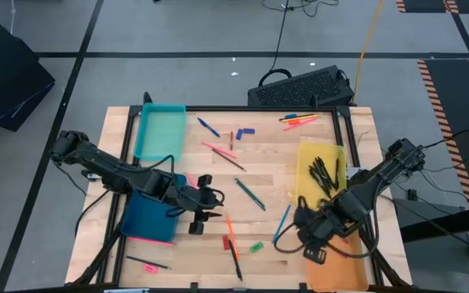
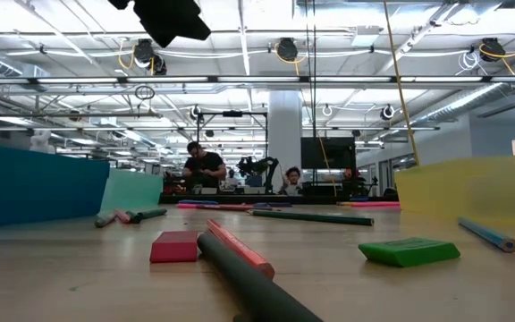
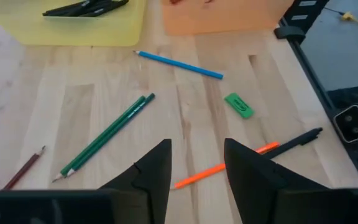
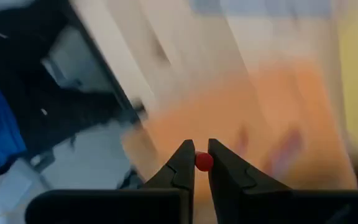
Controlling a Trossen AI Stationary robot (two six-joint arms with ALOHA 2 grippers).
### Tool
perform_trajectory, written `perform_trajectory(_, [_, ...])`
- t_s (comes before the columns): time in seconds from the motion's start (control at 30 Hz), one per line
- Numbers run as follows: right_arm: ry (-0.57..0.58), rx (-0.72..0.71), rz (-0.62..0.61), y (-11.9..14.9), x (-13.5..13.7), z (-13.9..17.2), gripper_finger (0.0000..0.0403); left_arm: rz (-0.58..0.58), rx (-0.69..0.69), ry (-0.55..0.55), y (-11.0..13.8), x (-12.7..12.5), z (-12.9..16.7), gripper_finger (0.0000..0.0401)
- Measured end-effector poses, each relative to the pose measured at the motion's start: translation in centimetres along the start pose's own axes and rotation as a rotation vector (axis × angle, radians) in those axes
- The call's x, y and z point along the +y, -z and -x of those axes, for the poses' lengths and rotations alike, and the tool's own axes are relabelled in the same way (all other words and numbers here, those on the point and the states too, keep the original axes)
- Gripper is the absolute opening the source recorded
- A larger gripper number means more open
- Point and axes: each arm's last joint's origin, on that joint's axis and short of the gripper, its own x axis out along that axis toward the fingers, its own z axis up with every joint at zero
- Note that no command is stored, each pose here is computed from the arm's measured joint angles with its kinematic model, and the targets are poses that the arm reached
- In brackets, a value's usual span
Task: Sort crayons/erasers/pens/pencils in bins
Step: Put the red crayon into the orange bin, then put the green eraser into the light blue bin
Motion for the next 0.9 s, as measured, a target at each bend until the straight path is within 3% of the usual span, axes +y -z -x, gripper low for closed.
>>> perform_trajectory(0.17, [0.15,0.189,-0.188,1.8,-1.3,-0.9,0.002,0.002,0.001,0.002,0.0,-0.1,0.0,0.0147])
perform_trajectory(0.5, [0.265,0.271,-0.261,2.8,-3.7,-9.5,0.002,-0.013,0.011,0.016,0.2,-0.6,0.1,0.0147])
perform_trajectory(0.7, [0.168,0.252,-0.265,2.5,-5.8,-15.1,0.0038,-0.013,0.01,0.008,0.2,-0.6,0.1,0.0147])
perform_trajectory(0.9, [0.131,0.245,-0.247,2.1,-7.0,-16.8,0.011,-0.012,-0.009,-0.105,0.1,-0.1,0.1,0.0147])
